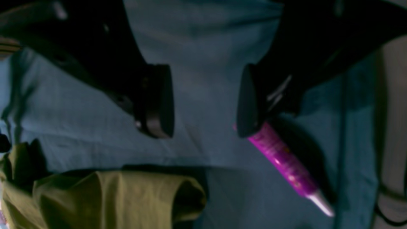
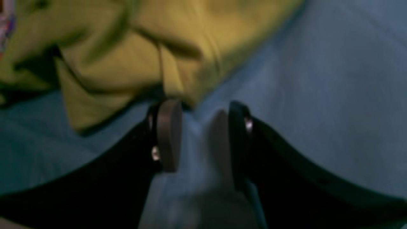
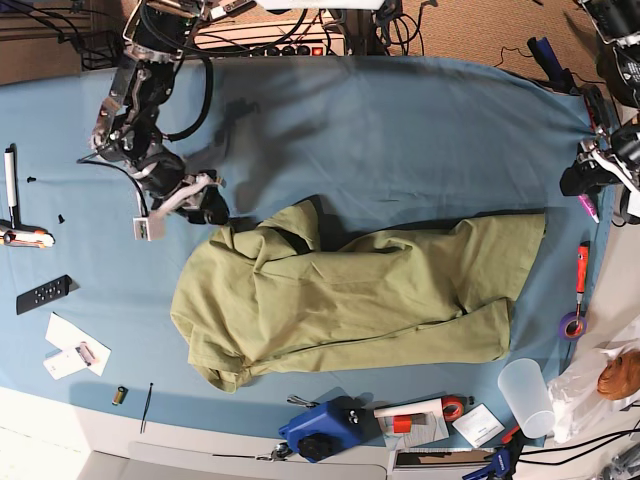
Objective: Layout the t-shirt on the table in an organized manner, then fold the t-shirt properly
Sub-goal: 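Release the shirt and raise both grippers, then grasp the shirt corner with the right gripper and the hem with the left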
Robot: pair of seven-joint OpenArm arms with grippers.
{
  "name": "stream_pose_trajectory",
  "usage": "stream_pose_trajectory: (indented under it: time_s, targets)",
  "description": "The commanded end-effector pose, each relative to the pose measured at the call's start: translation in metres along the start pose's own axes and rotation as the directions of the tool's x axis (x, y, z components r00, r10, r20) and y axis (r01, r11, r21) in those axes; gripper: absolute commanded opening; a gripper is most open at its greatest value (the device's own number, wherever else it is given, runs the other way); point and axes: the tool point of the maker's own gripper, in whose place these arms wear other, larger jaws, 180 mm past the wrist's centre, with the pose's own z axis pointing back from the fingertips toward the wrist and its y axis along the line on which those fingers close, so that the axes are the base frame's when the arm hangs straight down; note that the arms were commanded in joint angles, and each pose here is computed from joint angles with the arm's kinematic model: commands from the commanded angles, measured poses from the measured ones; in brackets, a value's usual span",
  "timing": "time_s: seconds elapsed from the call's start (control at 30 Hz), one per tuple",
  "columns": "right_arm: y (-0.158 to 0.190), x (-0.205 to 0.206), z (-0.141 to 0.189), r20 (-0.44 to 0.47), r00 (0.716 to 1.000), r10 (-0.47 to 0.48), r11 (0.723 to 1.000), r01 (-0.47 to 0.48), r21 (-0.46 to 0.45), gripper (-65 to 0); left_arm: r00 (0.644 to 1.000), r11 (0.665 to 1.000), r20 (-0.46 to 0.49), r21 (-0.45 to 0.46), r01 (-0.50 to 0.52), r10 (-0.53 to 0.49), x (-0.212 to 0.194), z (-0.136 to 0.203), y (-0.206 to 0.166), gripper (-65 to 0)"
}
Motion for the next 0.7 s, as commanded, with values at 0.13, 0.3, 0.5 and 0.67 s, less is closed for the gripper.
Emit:
stream_pose_trajectory:
  time_s: [0.13,0.3,0.5,0.67]
  targets:
    - [0.017,0.024,-0.019,0.053,0.998,0.034,0.998,-0.037,0.058,-40.1,0.998,1.000,0.062,-0.020,0.016,-0.015,0.017,0.003,-0.005,-34.8]
    - [0.019,0.033,-0.040,0.028,0.998,0.061,0.998,-0.062,0.029,-40.1,0.996,0.999,0.083,-0.047,0.027,-0.023,0.018,0.002,-0.011,-34.8]
    - [0.029,0.047,-0.048,0.055,0.996,0.063,0.997,-0.066,0.047,-61.8,0.992,0.992,0.126,-0.120,0.042,-0.027,0.020,-0.004,-0.028,-34.8]
    - [0.033,0.057,-0.050,0.074,0.995,0.068,0.996,-0.072,0.054,-65.0,0.987,0.987,0.158,-0.153,0.046,-0.022,0.025,-0.007,-0.037,-34.8]
